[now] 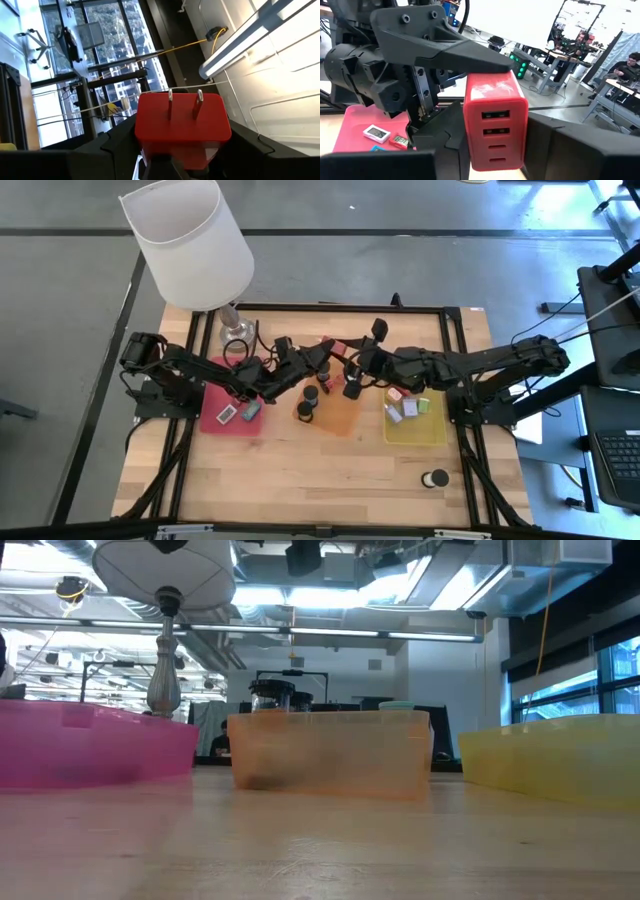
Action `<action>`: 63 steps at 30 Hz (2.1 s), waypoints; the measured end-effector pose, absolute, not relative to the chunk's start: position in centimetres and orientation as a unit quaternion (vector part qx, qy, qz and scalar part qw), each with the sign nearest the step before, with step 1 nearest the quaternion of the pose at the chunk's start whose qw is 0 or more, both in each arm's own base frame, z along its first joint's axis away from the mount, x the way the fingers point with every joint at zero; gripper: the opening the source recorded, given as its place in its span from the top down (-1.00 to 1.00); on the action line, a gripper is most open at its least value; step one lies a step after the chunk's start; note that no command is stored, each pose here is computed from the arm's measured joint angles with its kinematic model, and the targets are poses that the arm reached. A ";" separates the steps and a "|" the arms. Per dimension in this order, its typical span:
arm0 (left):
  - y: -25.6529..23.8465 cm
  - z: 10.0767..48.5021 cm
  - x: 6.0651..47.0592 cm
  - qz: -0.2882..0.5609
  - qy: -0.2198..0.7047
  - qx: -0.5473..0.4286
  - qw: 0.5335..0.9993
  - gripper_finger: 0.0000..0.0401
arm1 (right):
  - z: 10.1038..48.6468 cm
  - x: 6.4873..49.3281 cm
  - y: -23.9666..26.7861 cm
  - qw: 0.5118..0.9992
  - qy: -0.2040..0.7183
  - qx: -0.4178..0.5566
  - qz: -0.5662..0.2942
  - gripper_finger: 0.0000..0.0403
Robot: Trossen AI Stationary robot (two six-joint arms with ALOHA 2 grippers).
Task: Pick & Place Office items
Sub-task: Put the red charger adapter into the yellow bin
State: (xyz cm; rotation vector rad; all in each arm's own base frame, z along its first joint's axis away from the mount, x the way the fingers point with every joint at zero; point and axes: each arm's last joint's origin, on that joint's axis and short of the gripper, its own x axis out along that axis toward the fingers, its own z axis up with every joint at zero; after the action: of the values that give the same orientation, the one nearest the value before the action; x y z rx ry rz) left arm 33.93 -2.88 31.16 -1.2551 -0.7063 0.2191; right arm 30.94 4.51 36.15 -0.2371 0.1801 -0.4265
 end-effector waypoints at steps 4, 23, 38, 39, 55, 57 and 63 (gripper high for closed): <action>-2.9 31.2 34.0 0.091 -0.318 -0.572 0.751 -0.15 | 36.2 30.9 4.6 0.967 0.088 -0.115 -0.210 0.41; -2.6 30.0 34.6 0.104 -0.251 -0.585 0.764 -0.41 | 38.3 24.7 3.9 0.892 0.421 -0.042 -0.156 0.41; -2.9 29.2 35.0 0.086 -0.200 -0.578 0.786 -0.40 | 28.7 18.2 4.4 0.753 0.588 0.043 -0.293 0.39; -2.9 29.2 35.0 0.086 -0.199 -0.578 0.787 -0.40 | 27.5 18.0 4.6 0.747 0.594 0.038 -0.296 0.39; -2.9 29.2 35.0 0.087 -0.197 -0.577 0.787 -0.40 | 19.9 15.8 8.3 0.775 0.580 -0.145 -0.205 0.37; -2.9 29.1 35.0 0.089 -0.196 -0.573 0.791 -0.40 | 19.5 15.8 8.6 0.777 0.585 -0.152 -0.175 0.37; -2.9 29.1 35.0 0.092 -0.195 -0.564 0.797 -0.40 | 18.3 15.1 8.5 0.777 0.579 -0.157 -0.191 0.37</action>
State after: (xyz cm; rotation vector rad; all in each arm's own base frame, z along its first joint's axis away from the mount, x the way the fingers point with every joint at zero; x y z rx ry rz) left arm 34.97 -2.93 29.14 -1.2100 -0.4191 0.1966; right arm 15.14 8.49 18.35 -0.3391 1.2523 -0.4128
